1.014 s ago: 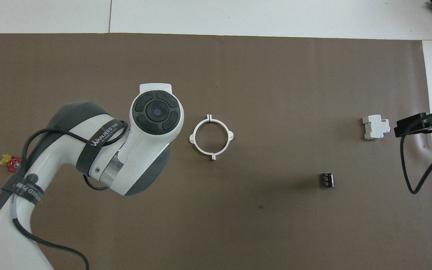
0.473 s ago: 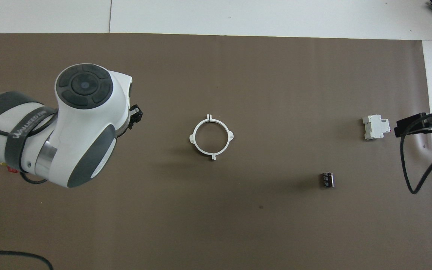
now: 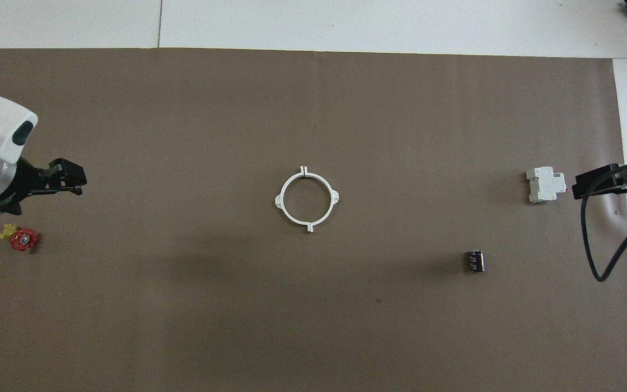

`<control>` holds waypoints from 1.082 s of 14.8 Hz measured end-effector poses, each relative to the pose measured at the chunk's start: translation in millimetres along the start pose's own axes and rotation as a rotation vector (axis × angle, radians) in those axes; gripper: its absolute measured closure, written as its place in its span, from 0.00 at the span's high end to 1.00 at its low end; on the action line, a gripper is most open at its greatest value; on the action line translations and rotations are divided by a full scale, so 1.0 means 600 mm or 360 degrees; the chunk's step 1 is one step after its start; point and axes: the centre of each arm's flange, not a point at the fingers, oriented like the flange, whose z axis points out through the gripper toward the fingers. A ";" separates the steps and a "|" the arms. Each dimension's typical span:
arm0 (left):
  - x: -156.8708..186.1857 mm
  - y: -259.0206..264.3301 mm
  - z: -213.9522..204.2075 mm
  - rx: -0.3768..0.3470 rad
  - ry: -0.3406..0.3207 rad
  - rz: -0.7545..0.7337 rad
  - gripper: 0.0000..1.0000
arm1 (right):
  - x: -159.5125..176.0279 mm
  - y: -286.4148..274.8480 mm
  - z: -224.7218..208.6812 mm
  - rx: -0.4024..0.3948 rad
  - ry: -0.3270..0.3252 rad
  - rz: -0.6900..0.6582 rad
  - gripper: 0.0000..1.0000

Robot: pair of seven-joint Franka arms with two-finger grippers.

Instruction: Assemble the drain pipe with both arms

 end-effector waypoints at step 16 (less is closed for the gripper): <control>0.012 -0.086 0.018 -0.0110 -0.0135 0.0432 1.00 | 0.000 0.000 0.000 0.0000 0.0000 0.0000 1.00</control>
